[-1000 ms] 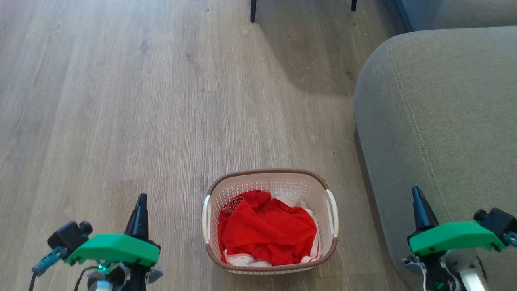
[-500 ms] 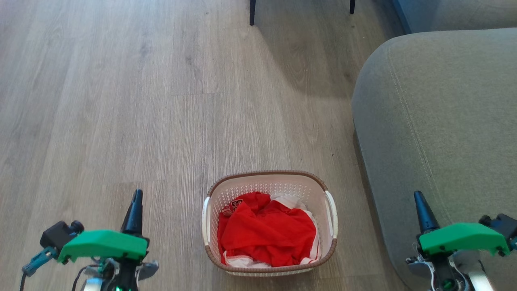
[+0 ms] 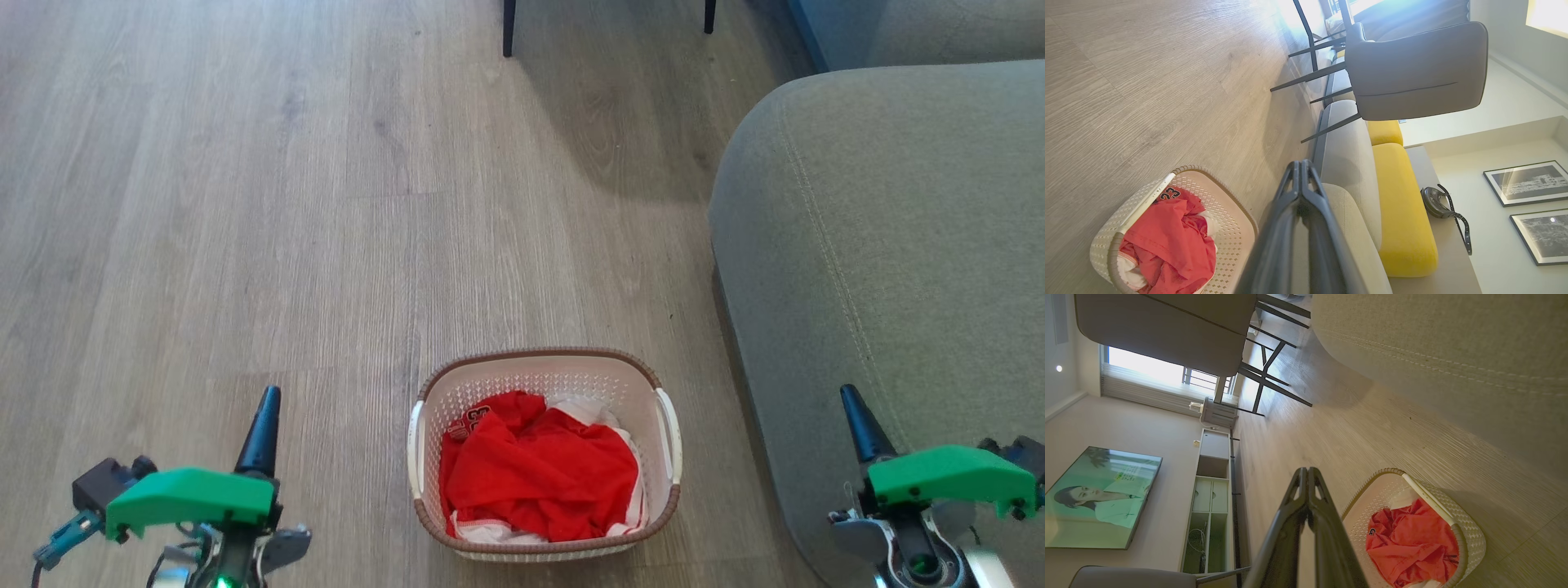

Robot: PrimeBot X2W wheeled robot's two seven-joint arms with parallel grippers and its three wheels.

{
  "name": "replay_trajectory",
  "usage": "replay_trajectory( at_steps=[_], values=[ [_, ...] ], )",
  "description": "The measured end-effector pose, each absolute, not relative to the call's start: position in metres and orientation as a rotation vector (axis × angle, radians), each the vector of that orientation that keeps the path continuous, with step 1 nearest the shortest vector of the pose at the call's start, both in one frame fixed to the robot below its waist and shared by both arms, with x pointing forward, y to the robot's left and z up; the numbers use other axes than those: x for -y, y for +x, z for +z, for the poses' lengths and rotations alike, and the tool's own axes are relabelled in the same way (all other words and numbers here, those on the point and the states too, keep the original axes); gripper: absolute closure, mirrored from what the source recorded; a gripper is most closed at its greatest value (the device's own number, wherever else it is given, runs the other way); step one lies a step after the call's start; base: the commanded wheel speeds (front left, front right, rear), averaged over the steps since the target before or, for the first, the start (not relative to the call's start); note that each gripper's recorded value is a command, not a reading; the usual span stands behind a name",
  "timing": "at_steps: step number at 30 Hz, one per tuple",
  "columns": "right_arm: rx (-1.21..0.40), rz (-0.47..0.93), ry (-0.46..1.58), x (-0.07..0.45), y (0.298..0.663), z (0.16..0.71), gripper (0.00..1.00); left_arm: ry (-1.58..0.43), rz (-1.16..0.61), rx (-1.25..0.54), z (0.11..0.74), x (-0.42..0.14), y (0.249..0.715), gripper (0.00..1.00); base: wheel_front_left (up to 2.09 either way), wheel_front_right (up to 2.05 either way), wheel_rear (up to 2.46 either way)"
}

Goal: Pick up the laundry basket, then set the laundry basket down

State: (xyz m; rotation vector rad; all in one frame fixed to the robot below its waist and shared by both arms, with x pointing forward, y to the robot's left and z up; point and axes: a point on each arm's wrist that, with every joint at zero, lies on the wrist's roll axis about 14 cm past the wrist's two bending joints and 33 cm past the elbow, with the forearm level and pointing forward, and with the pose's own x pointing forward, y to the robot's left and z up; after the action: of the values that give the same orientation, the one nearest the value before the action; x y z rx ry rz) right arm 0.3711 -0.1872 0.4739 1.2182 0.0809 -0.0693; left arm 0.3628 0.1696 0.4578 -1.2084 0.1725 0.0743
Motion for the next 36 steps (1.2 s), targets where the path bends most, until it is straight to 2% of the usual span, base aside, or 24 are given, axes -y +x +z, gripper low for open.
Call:
replay_trajectory(
  at_steps=[36],
  values=[
    [-0.051, -0.091, 1.582, 0.203, 0.374, 0.478, 1.00, -1.576, 0.061, -0.100, 0.474, -0.187, 0.372, 1.00, 0.00, 0.00, 0.00]
  ],
)
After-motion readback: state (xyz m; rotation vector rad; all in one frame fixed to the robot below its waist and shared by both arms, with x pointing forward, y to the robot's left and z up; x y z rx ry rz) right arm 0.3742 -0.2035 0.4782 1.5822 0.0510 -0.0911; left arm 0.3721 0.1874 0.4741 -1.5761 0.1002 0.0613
